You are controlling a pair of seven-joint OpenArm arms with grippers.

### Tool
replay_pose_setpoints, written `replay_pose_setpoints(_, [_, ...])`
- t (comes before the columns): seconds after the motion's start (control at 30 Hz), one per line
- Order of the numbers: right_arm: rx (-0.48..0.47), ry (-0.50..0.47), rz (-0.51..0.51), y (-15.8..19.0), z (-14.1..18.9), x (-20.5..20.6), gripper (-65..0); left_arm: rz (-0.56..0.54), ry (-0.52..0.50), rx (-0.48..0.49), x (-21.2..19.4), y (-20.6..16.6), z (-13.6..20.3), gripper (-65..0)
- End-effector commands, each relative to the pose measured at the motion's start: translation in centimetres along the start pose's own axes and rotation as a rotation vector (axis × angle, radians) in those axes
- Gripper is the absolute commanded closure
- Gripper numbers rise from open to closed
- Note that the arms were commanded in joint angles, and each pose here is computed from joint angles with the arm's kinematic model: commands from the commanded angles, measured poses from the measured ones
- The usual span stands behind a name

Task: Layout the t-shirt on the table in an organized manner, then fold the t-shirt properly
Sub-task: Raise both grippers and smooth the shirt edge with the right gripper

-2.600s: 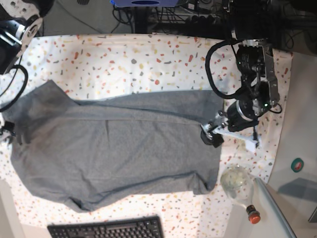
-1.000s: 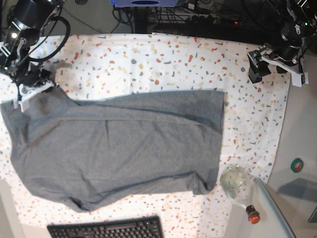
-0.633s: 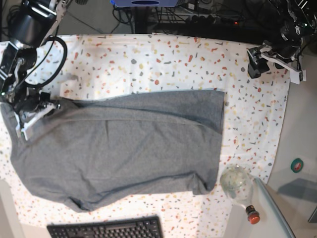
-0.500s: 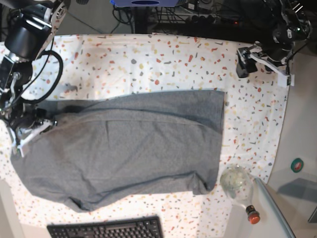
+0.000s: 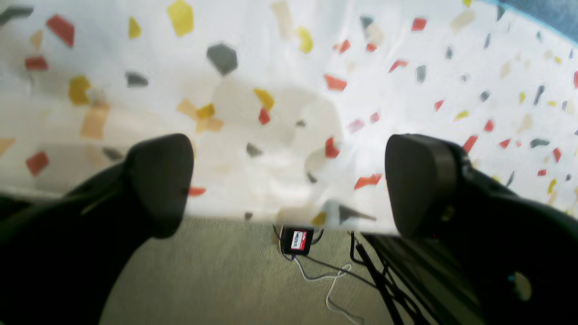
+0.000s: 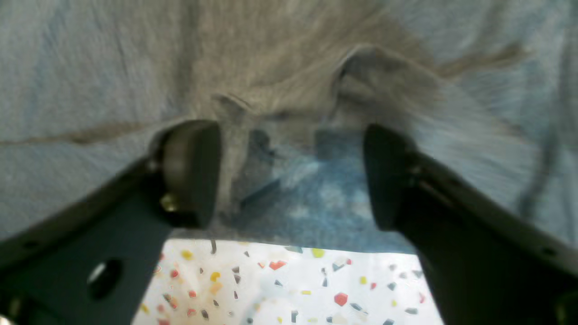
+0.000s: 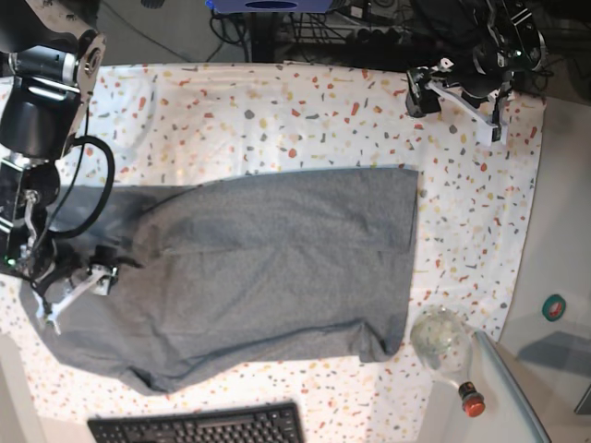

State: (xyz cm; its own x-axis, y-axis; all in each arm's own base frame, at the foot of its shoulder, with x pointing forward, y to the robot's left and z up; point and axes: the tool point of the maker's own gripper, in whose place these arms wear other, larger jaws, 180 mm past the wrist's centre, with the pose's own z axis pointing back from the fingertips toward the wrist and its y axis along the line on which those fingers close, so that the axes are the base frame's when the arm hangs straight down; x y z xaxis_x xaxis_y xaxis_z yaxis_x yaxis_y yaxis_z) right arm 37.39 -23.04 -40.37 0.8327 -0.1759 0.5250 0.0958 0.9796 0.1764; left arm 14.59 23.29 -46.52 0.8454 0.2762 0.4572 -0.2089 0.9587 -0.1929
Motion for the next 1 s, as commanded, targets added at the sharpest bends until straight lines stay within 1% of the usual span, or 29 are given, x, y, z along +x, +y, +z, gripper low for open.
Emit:
replay_pose_setpoints(0.0, [-0.037,-0.106,-0.027,-2.0,2.1,2.4,-48.8,-0.009,-0.029,-0.002,0.9,0.1,0.4,-64.5])
replay_pose_setpoints(0.03, [-0.069,-0.156,-0.072,-3.5,3.7,2.2,-48.3,-0.011,-0.029,0.0,0.9,0.2,0.4,-64.5])
replay_pose_setpoints(0.13, [-0.138,-0.276,-0.217,-6.0,7.4,0.1,-46.2,-0.01,-0.031,0.002,1.0,0.2,0.4,-64.5])
replay_pose_setpoints(0.17, [-0.17,-0.292,-0.249,-7.0,8.3,-0.9,-46.2,-0.006,-0.034,0.01,1.0,0.6,0.5,-64.5])
replay_pose_setpoints(0.23, [-0.211,-0.284,-0.33,-8.8,9.0,-3.6,-46.1,0.004,-0.048,0.018,1.6,0.9,0.6,-64.5])
replay_pose_setpoints(0.3, [-0.231,-0.242,-0.402,-10.1,8.7,-6.6,-46.1,0.006,-0.064,0.013,2.3,0.7,0.4,-64.5])
replay_pose_setpoints(0.33, [-0.228,-0.207,-0.411,-10.1,8.2,-7.8,-46.1,0.006,-0.068,0.012,2.5,0.7,0.3,-64.5])
replay_pose_setpoints(0.37, [-0.213,-0.174,-0.392,-9.8,7.6,-8.9,-45.9,0.003,-0.072,0.013,2.8,0.6,0.3,-64.5])
replay_pose_setpoints(0.4, [-0.185,-0.139,-0.341,-9.0,6.9,-9.6,-45.2,0.004,-0.076,0.011,2.9,0.6,0.3,-64.5])
replay_pose_setpoints(0.43, [-0.152,-0.106,-0.276,-7.9,6.3,-10.3,-41.9,0.003,-0.08,0.01,3.0,0.5,0.4,-64.5])
replay_pose_setpoints(0.47, [-0.13,-0.082,-0.214,-7.2,6.1,-10.8,-36.5,0.002,-0.082,0.01,3.1,0.5,0.4,-64.5])
replay_pose_setpoints(0.5, [-0.099,-0.058,-0.145,-6.1,5.7,-11.1,-28.2,0.002,-0.09,0.008,3.5,0.4,0.3,-64.5])
replay_pose_setpoints(0.53, [-0.076,-0.041,-0.091,-5.2,5.4,-11.2,-18.3,-0.001,-0.094,0.009,3.8,0.4,0.2,-64.5])
replay_pose_setpoints(0.57, [-0.062,-0.033,-0.066,-4.7,5.1,-11.3,-9.2,-0.002,-0.094,0.01,3.8,0.4,0.2,-64.5])
replay_pose_setpoints(0.6, [-0.058,-0.048,-0.064,-4.6,4.9,-11.2,0.0,-0.001,-0.094,0.009,3.9,0.4,0.2,-64.5])
replay_pose_setpoints(0.63, [-0.067,-0.067,-0.084,-5.0,4.8,-11.0,0.0,-0.001,-0.094,0.009,3.9,0.4,0.2,-64.5])
replay_pose_setpoints(0.73, [-0.19,-0.156,-0.331,-9.8,5.8,-11.1,0.0,0.001,-0.095,0.006,3.8,0.4,0.2,-64.5])
replay_pose_setpoints(0.77, [-0.218,-0.163,-0.414,-11.1,5.8,-11.6,0.0,0.001,-0.095,0.006,3.8,0.4,0.2,-64.5])
replay_pose_setpoints(0.8, [-0.233,-0.166,-0.475,-12.2,5.8,-12.1,0.0,0.002,-0.089,0.009,3.6,0.4,0.2,-64.5])
replay_pose_setpoints(0.83, [-0.244,-0.17,-0.519,-13.3,5.9,-12.2,-3.8,0.0,-0.085,0.011,3.5,0.5,0.1,-64.5])
replay_pose_setpoints(0.9, [-0.249,-0.16,-0.592,-15.0,5.6,-12.8,-25.1,-0.003,-0.085,0.014,3.6,0.7,0.2,-64.5])
replay_pose_setpoints(0.97, [-0.241,-0.148,-0.645,-15.9,4.9,-13.3,-41.6,-0.004,-0.088,0.013,3.7,0.8,0.2,-64.5])
